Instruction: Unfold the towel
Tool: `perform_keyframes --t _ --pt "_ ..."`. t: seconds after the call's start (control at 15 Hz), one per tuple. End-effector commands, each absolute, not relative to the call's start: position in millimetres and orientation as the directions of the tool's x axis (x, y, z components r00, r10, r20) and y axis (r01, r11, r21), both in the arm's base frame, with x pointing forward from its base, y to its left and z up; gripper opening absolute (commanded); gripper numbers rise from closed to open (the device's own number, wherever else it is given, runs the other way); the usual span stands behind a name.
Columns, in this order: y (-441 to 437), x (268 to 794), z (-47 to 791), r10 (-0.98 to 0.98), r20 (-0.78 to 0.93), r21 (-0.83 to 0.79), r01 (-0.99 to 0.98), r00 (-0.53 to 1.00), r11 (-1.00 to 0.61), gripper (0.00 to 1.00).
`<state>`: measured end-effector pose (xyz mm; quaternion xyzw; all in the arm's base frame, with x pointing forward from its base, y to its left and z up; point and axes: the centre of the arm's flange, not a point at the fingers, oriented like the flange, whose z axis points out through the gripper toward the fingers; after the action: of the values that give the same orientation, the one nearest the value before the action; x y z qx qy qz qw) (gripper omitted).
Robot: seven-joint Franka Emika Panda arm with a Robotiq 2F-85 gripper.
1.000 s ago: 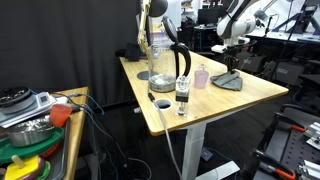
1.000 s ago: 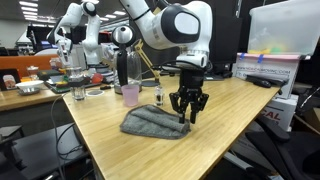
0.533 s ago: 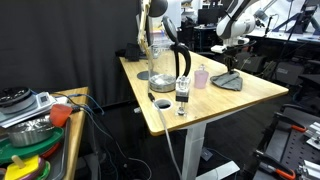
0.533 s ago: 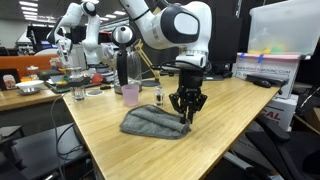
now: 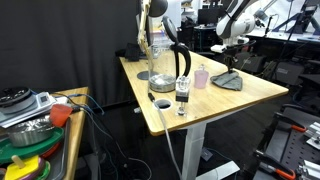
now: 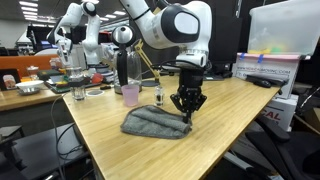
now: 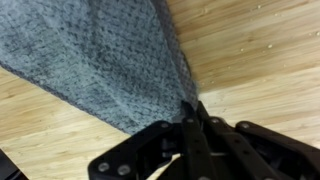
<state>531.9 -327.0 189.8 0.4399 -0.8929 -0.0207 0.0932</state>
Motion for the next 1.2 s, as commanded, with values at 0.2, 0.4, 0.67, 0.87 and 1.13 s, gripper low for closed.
perform_keyframes --t 0.2,0.4,0.67,0.87,1.13 --pt "-331.8 529.9 195.9 -0.773 0.137 0.111 -0.766 -0.619 0.633 0.01" --pt "-333.2 525.6 206.4 -0.770 0.133 0.093 -0.766 -0.624 0.636 0.01" --pt "-330.5 526.2 220.5 -0.775 0.133 0.075 -0.774 -0.617 0.629 0.01" --pt "-325.7 530.4 222.0 -0.781 0.145 0.084 -0.779 -0.607 0.621 0.01" --pt "-318.4 533.4 215.3 -0.789 0.178 0.105 -0.786 -0.588 0.609 0.01"
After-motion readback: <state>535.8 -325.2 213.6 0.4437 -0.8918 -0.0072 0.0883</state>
